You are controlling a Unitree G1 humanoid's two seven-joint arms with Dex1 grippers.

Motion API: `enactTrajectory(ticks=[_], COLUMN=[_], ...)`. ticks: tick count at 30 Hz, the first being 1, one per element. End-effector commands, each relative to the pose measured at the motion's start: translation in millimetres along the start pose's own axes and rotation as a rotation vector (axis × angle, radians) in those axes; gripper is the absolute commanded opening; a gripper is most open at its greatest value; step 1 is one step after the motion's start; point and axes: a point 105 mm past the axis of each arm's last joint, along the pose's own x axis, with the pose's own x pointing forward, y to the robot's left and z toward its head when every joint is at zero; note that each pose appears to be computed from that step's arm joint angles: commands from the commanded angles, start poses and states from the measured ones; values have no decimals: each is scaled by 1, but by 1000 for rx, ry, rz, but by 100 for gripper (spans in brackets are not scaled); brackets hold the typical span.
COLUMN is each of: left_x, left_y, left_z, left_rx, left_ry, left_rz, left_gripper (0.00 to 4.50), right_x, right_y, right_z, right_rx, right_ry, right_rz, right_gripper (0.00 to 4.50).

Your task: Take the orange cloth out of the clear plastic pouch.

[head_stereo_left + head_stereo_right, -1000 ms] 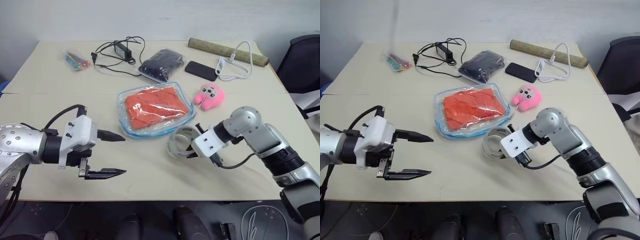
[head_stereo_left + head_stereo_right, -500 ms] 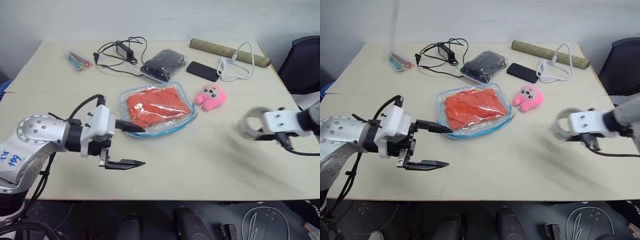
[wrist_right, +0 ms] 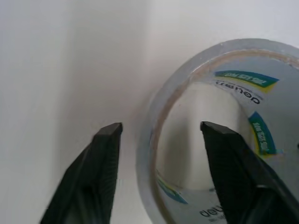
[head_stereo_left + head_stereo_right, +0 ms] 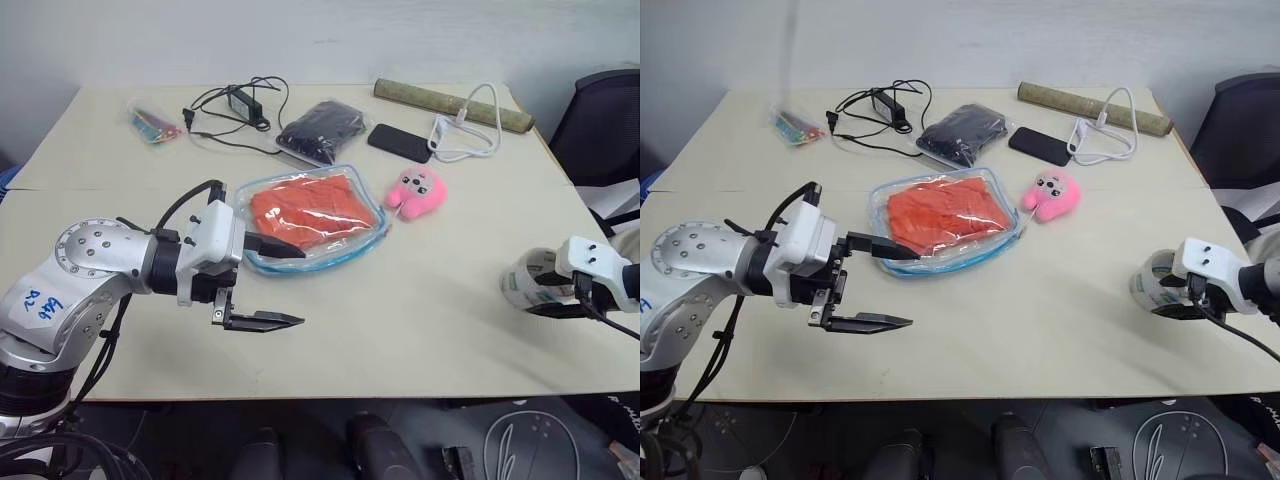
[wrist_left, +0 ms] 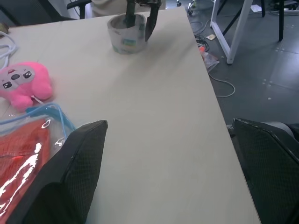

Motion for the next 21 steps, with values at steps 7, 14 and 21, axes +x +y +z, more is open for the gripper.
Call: enactTrajectory(ticks=[7, 14, 21], left_x=[-5, -39, -52], left_y=[0, 13, 44], left_z=[5, -27, -62], left_rx=[26, 34, 101], left_ry=[12, 249, 476], left_rz=[33, 235, 413], left_gripper=[450, 450, 450], right_x=[-37, -79, -50], right_y=[-21, -22, 29], right_z=[38, 131, 189], right_rx=[-125, -317, -441], right_ry=[-34, -295, -522], right_rz=[-113, -65, 179], right_gripper=[446, 446, 446])
